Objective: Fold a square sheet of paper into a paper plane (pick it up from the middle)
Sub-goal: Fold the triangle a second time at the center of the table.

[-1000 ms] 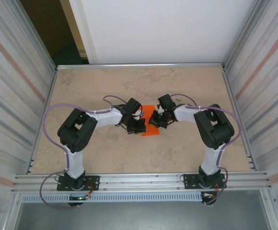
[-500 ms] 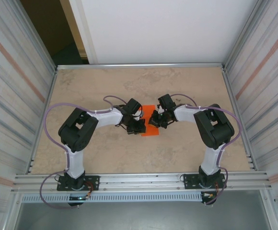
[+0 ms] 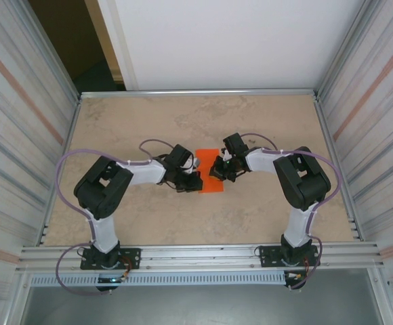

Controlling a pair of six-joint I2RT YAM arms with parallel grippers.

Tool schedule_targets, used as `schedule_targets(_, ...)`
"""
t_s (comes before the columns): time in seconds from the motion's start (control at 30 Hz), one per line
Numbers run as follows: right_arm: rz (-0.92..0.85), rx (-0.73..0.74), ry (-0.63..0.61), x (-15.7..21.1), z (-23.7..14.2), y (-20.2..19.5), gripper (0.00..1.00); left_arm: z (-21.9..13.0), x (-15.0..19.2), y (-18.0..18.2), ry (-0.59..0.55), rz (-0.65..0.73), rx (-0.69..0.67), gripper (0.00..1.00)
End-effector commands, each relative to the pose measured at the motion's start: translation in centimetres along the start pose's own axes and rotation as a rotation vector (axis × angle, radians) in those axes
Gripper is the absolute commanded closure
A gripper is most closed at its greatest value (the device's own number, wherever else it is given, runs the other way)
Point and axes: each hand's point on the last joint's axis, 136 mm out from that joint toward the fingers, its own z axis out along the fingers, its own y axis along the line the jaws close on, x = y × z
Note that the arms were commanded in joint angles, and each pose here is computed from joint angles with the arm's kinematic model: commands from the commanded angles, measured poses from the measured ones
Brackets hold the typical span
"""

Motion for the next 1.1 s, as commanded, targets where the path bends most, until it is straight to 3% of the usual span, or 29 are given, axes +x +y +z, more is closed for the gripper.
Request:
schedule_targets(0.0,0.106,0.210,0.037,1.6,1.5,-6.4,1.00,-0.9,3.8,2.2,0.096,-0.036,-0.063,1.00)
schedule_targets(0.2,0.102,0.204,0.036,1.5,1.5,-6.2,1.00,-4.1,-0.2,-2.2,-0.061,0.020,0.065,1.00)
schedule_targets(0.3,0.103,0.202,0.035,1.5,1.5,-6.1,1.00,-4.0,-1.9,-3.3,-0.104,0.009,0.102,1.00)
schedule_targets(0.53,0.101,0.194,0.032,1.3,1.4,-5.8,1.00,-1.6,-2.8,-2.9,-0.073,-0.034,0.104,1.00)
schedule_targets(1.07,0.089,0.171,0.025,1.0,1.1,-4.8,1.00,0.3,-0.6,0.8,-0.023,-0.061,-0.020,1.00)
